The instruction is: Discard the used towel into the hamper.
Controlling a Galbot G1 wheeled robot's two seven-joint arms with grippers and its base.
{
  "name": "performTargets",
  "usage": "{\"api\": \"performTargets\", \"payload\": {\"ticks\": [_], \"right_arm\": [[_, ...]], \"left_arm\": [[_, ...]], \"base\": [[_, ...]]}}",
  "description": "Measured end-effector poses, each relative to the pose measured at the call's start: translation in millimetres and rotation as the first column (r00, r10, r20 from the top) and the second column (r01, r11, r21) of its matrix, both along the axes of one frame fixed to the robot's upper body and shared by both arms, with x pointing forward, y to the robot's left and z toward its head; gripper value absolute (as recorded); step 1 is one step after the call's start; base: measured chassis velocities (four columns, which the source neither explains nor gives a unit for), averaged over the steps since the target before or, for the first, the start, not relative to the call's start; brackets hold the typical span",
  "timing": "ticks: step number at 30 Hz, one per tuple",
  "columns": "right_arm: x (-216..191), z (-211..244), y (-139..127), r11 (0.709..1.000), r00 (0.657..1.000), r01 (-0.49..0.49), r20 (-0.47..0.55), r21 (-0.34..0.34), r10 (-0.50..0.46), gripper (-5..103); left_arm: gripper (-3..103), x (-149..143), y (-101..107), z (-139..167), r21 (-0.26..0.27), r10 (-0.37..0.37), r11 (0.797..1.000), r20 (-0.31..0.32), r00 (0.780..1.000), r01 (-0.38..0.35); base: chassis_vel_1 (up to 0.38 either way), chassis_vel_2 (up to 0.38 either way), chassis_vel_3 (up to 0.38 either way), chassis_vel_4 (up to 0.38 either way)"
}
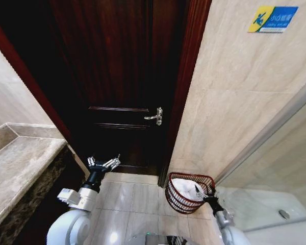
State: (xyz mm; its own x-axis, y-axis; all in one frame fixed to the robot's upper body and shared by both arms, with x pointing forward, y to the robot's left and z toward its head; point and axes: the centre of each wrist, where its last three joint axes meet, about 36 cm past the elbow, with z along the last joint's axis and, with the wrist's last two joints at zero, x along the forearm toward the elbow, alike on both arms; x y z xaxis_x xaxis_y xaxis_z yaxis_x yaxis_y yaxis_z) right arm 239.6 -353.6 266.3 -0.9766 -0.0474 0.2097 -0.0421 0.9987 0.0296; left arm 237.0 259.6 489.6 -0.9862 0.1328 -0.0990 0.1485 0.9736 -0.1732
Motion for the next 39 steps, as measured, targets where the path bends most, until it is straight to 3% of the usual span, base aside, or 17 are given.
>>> {"api": "performTargets", "payload": {"ticks": [5,19,20,22,23,33,34,37,39], "right_arm": [[-34,46,29,0.999,0.995,0.023,0.101,0.026,-0.025,100],[-47,135,74,0.998,0.946,0.045,0.318,0.054,-0.060,100],[-47,138,76,0.998,0.943,0.053,0.326,0.044,-0.064,100],[-50,151,69,0.991,0.922,0.117,0.379,-0.071,-0.081,100],[-50,155,68,0.986,0.908,0.141,0.409,-0.093,-0.091,100],[-53,188,76,0.987,0.850,0.147,0.519,-0.066,-0.092,100],[-54,188,78,0.988,0.828,0.142,0.555,-0.057,-0.087,100],[-55,187,82,0.992,0.811,0.109,0.582,-0.066,-0.051,100],[-55,184,91,0.994,0.796,0.020,0.603,-0.105,0.048,100]], "left_arm": [[100,0,0,0,0.000,0.000,1.000,0.000,1.000,0.000],[100,0,0,0,0.000,0.000,1.000,0.000,1.000,0.000],[100,0,0,0,0.000,0.000,1.000,0.000,1.000,0.000],[100,0,0,0,0.000,0.000,1.000,0.000,1.000,0.000],[100,0,0,0,0.000,0.000,1.000,0.000,1.000,0.000],[100,0,0,0,0.000,0.000,1.000,0.000,1.000,0.000],[100,0,0,0,0.000,0.000,1.000,0.000,1.000,0.000],[100,0,0,0,0.000,0.000,1.000,0.000,1.000,0.000],[100,0,0,0,0.000,0.000,1.000,0.000,1.000,0.000]], "base": [[0.000,0.000,0.000,0.000],[0.000,0.000,0.000,0.000],[0.000,0.000,0.000,0.000],[0.000,0.000,0.000,0.000],[0.000,0.000,0.000,0.000],[0.000,0.000,0.000,0.000],[0.000,0.000,0.000,0.000],[0.000,0.000,0.000,0.000],[0.000,0.000,0.000,0.000]]}}
